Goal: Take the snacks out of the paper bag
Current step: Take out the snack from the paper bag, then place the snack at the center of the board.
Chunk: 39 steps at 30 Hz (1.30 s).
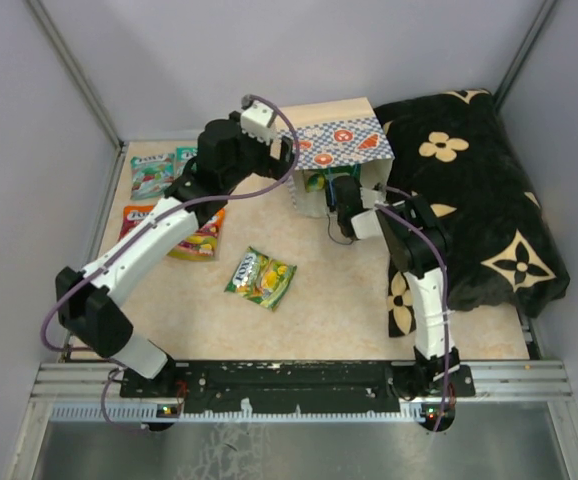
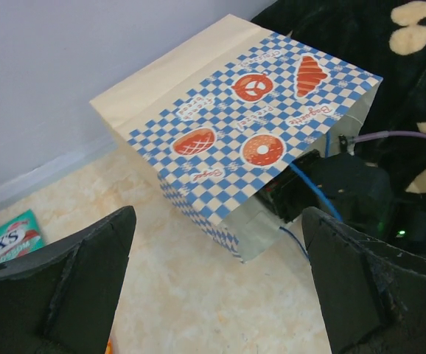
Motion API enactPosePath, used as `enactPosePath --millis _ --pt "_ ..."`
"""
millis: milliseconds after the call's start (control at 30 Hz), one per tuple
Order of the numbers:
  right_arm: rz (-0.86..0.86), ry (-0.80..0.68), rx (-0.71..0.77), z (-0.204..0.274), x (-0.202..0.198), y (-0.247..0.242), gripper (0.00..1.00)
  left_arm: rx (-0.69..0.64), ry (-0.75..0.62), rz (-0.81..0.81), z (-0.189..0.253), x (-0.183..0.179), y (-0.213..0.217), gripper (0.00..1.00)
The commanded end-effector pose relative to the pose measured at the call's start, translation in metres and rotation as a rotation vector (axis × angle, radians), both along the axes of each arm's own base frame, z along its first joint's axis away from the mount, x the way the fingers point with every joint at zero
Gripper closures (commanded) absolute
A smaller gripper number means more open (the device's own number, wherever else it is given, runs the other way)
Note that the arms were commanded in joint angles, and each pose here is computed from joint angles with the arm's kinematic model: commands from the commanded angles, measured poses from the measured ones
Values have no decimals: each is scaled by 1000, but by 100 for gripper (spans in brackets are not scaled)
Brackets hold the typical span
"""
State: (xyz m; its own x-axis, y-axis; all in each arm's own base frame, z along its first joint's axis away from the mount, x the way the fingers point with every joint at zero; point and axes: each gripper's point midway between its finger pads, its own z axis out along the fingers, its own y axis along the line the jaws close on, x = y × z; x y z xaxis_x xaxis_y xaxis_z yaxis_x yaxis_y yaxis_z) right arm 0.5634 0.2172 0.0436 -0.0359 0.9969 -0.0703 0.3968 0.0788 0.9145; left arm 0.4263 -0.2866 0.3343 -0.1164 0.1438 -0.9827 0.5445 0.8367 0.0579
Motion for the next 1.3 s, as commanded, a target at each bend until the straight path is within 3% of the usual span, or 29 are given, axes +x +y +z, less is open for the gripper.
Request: enactPosePath --millis 0,400,633,833,967,1067,1167,1267 --pt "74 -35 -67 39 -27 -9 100 -108 -12 49 18 -11 31 0" --pt "195 -79 -142 121 -118 -32 100 -143 19 52 8 -25 53 0" --pt "298 23 -278 109 -182 -52 100 -132 43 69 6 -31 59 0" --pt "504 108 -459 103 -251 -65 100 -152 89 103 10 -40 72 0" --pt "759 198 -652 101 -295 -63 100 -162 128 118 7 -46 83 0" --pt "930 249 -904 112 -320 -56 100 -156 159 130 -2 -52 91 0" --pt "1004 297 -1188 129 -332 -52 100 -157 191 141 -11 -58 98 0" --pt "1040 328 -1375 130 -341 -44 100 -159 222 141 -18 -64 101 0"
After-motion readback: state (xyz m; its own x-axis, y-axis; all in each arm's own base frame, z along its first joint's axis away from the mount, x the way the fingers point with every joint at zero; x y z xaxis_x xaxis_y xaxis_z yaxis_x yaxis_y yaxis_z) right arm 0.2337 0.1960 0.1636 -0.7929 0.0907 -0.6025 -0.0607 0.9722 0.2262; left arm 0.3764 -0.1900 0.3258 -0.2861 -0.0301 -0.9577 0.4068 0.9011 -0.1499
